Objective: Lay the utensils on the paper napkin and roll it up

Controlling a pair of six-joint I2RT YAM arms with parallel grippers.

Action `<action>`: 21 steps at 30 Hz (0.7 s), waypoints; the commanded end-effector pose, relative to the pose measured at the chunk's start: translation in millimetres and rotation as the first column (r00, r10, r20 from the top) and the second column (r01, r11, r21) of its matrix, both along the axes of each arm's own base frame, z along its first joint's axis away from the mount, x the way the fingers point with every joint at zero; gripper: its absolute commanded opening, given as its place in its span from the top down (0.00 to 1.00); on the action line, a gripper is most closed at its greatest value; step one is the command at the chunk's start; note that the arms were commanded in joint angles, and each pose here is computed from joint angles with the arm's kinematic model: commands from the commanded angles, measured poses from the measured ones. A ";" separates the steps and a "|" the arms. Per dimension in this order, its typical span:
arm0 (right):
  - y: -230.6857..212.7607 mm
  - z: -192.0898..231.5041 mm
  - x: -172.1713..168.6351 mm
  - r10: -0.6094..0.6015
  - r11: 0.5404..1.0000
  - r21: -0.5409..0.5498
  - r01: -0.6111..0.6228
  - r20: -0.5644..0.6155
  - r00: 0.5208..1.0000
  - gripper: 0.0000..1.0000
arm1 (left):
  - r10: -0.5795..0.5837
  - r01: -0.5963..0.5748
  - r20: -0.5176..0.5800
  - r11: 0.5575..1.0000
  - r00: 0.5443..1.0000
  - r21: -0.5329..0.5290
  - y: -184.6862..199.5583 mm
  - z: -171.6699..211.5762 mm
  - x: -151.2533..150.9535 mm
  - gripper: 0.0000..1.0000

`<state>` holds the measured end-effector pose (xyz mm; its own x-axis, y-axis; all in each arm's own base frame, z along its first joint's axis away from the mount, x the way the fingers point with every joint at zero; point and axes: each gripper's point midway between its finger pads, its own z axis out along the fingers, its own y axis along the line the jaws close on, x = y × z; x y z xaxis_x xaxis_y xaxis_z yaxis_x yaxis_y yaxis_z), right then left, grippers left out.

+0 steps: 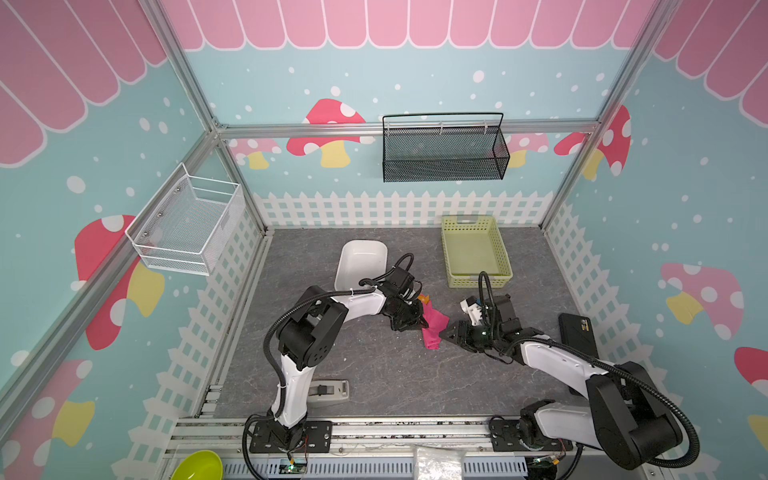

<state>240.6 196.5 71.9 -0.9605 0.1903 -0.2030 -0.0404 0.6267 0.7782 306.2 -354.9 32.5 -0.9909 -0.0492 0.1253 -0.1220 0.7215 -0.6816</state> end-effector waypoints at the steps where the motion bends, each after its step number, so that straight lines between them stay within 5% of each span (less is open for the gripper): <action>1: 6.5 -0.1 -4.2 0.010 0.996 0.086 -0.006 -0.044 0.999 0.44 | 0.035 -0.036 -0.021 0.995 0.999 -0.088 -4.5 19.9 3.3 0.97; 21: 18.1 7.4 12.5 -0.022 0.955 0.293 0.054 -0.110 0.994 0.32 | 0.084 -0.098 -0.068 0.966 0.994 -0.241 -13.4 40.2 5.7 0.97</action>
